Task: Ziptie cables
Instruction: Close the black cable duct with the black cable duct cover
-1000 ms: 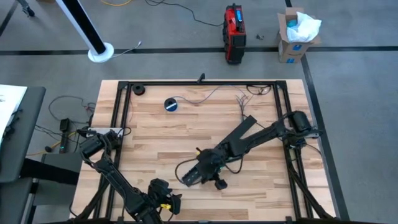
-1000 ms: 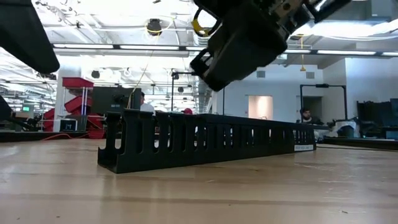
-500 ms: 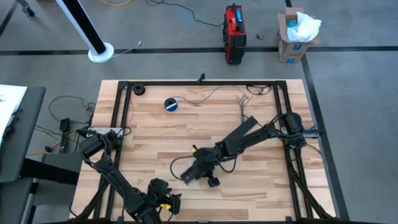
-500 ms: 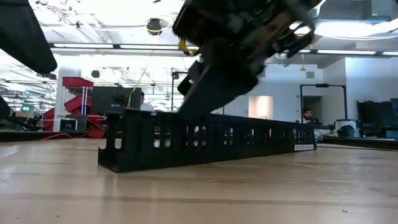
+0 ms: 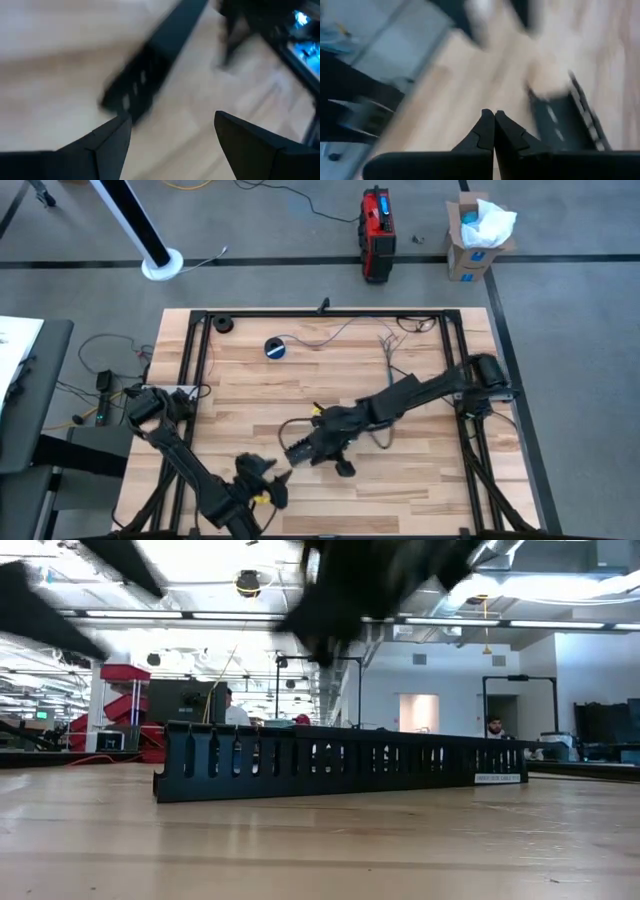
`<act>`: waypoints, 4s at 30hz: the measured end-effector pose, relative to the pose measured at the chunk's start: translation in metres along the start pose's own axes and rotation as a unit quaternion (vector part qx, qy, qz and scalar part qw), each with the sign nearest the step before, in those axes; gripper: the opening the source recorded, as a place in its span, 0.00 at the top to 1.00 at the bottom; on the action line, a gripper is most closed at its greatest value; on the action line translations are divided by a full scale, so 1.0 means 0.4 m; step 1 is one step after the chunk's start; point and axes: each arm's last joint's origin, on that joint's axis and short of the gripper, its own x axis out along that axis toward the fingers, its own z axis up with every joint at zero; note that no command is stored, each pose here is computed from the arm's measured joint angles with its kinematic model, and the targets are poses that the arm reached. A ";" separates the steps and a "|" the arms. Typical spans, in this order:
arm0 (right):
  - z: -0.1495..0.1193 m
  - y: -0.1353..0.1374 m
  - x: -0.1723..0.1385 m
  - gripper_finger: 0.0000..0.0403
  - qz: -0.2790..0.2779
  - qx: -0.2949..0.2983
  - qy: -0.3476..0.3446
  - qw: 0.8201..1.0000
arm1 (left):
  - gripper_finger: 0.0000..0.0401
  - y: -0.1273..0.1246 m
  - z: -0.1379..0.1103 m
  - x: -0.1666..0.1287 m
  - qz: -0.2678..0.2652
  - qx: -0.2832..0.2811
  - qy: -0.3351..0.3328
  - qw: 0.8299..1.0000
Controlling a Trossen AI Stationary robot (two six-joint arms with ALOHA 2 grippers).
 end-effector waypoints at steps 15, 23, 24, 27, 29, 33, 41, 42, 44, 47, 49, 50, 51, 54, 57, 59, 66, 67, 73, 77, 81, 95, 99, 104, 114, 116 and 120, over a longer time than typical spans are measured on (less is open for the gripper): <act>0.118 0.125 -0.479 1.00 -0.156 -0.044 -0.051 0.986 | 0.31 -0.011 0.071 0.163 0.081 0.229 -0.027 0.970; 0.092 0.209 -0.521 1.00 -0.177 -0.062 -0.027 0.982 | 0.31 -0.021 0.075 0.184 0.080 0.235 0.010 0.969; 0.089 0.215 -0.518 1.00 -0.179 -0.061 -0.020 0.982 | 0.31 -0.023 0.075 0.187 0.079 0.232 0.014 0.969; 0.079 0.227 -0.499 1.00 -0.180 -0.061 0.000 0.982 | 0.31 -0.031 0.078 0.201 0.074 0.231 0.042 0.969; 0.073 0.234 -0.485 1.00 -0.176 -0.060 0.009 0.983 | 0.31 -0.036 0.082 0.210 0.068 0.249 0.054 0.965; 0.055 0.245 -0.457 1.00 -0.169 -0.065 0.014 0.983 | 0.31 -0.037 0.093 0.227 0.072 0.276 0.067 0.956; 0.025 0.237 -0.434 1.00 -0.169 -0.034 0.017 0.985 | 0.31 -0.031 0.098 0.239 0.081 0.304 0.086 0.945; 0.023 0.238 -0.432 1.00 -0.168 -0.032 0.015 0.985 | 0.31 -0.028 0.096 0.240 0.080 0.301 0.085 0.947; 0.022 0.239 -0.429 1.00 -0.166 -0.032 0.011 0.985 | 0.31 -0.017 0.090 0.245 0.082 0.289 0.085 0.950; 0.022 0.239 -0.429 1.00 -0.166 -0.032 0.009 0.986 | 0.31 0.002 0.078 0.254 0.082 0.275 0.087 0.954; 0.022 0.239 -0.429 1.00 -0.166 -0.032 0.009 0.986 | 0.31 0.004 0.077 0.255 0.081 0.273 0.080 0.955; 0.023 0.239 -0.429 1.00 -0.166 -0.032 0.009 0.986 | 0.31 0.003 0.078 0.256 0.080 0.272 0.074 0.956; 0.023 0.239 -0.429 1.00 -0.166 -0.032 0.008 0.986 | 0.31 0.003 0.078 0.256 0.080 0.273 0.069 0.956; 0.024 0.239 -0.429 1.00 -0.166 -0.032 0.006 0.986 | 0.31 0.003 0.085 0.263 0.083 0.272 0.057 0.957; 0.024 0.239 -0.429 1.00 -0.165 -0.032 0.006 0.986 | 0.31 0.013 0.085 0.273 0.085 0.267 0.043 0.959; 0.024 0.239 -0.427 1.00 -0.166 -0.032 0.007 0.986 | 0.31 0.023 0.080 0.281 0.080 0.256 0.033 0.963; 0.021 0.233 -0.412 1.00 -0.168 -0.031 0.017 0.985 | 0.31 0.043 0.070 0.303 0.064 0.230 0.028 0.971; 0.020 0.232 -0.407 1.00 -0.168 -0.031 0.018 0.985 | 0.31 0.046 0.069 0.305 0.063 0.228 0.028 0.971; 0.016 0.216 -0.348 1.00 -0.175 -0.028 0.029 0.984 | 0.31 0.065 0.064 0.311 0.066 0.213 0.020 0.975; -0.011 0.193 -0.279 1.00 -0.194 -0.022 0.073 0.978 | 0.31 0.067 0.070 0.320 0.072 0.209 0.013 0.975; -0.042 0.167 -0.220 1.00 -0.247 -0.009 0.108 0.963 | 0.31 0.068 0.075 0.325 0.075 0.222 0.011 0.972; -0.029 0.069 -0.163 1.00 -0.293 -0.082 0.132 0.943 | 0.38 0.067 0.074 0.326 0.073 0.219 0.024 0.973; -0.023 0.041 -0.171 1.00 -0.286 -0.078 0.126 0.947 | 0.38 0.067 0.074 0.326 0.073 0.219 0.028 0.973; -0.031 0.026 -0.176 1.00 -0.261 -0.065 0.144 0.952 | 0.38 0.067 0.076 0.327 0.074 0.217 0.031 0.973; -0.088 -0.018 -0.094 1.00 -0.252 -0.078 0.198 0.944 | 0.39 0.067 0.078 0.330 0.075 0.221 0.035 0.972; -0.099 -0.024 -0.077 1.00 -0.246 -0.082 0.205 0.944 | 0.39 0.067 0.078 0.329 0.075 0.222 0.035 0.971; -0.128 -0.037 -0.043 1.00 -0.213 -0.074 0.221 0.949 | 0.39 0.067 0.078 0.329 0.075 0.224 0.036 0.971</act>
